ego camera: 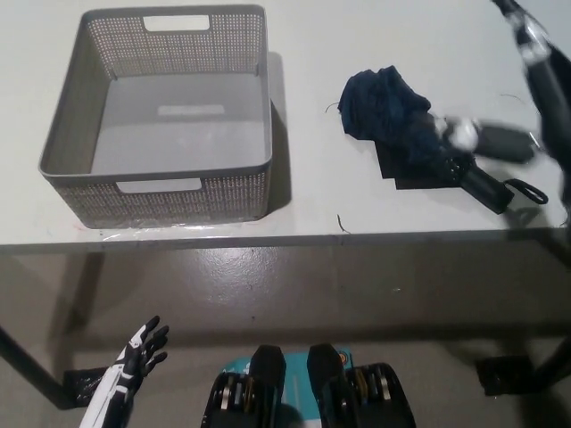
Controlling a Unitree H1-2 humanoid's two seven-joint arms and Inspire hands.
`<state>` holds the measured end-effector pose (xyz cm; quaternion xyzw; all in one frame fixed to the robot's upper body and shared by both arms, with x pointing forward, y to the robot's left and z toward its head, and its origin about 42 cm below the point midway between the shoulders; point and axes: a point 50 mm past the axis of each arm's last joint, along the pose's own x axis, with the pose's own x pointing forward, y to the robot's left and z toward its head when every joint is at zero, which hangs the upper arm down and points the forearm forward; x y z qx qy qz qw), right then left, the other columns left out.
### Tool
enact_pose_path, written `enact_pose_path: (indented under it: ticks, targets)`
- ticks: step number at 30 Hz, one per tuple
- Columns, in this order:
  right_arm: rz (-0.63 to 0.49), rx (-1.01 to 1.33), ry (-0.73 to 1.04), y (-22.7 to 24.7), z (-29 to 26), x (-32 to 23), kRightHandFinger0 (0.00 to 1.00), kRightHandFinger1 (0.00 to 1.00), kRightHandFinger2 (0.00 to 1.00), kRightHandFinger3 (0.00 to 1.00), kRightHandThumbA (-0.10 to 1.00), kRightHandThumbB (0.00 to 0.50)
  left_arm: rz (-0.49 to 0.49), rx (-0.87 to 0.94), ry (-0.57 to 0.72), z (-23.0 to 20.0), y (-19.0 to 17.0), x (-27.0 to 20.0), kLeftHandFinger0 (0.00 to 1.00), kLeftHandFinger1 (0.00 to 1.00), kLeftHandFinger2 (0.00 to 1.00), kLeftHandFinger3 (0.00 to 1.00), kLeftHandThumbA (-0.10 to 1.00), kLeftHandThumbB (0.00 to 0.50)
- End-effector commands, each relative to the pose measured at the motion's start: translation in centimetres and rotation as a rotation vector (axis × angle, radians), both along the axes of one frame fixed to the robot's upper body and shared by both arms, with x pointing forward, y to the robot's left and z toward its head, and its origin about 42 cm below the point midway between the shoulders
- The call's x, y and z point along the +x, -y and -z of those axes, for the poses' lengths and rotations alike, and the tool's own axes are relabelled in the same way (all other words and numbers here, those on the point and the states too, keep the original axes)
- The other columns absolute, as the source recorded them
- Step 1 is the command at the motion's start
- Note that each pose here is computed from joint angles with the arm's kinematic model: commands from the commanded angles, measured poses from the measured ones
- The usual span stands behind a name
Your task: Use the right hand to pick up a umbrella on the right side and place it into a container on the lft side
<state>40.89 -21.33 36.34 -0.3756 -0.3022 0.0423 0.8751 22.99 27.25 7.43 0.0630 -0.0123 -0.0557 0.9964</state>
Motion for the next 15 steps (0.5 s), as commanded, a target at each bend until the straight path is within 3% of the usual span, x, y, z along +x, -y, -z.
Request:
enact_pose_path:
  ticks: [1, 15]
  targets:
    - [0.315, -0.235, -0.077, -1.1, -5.5, 8.0, 1.0, 1.0, 1.0, 1.0, 1.0, 0.441, 0.028, 0.0, 0.073, -1.1, 0.2, -0.4, 1.0, 1.0, 1.0, 1.0, 1.0, 0.029]
    - [0.447, -0.39, -0.428, -2.3, -1.2, 17.1, 1.0, 1.0, 1.0, 1.0, 1.0, 0.473, 0.033, -0.002, 0.075, -1.1, 0.4, -0.6, 1.0, 1.0, 1.0, 1.0, 1.0, 0.038]
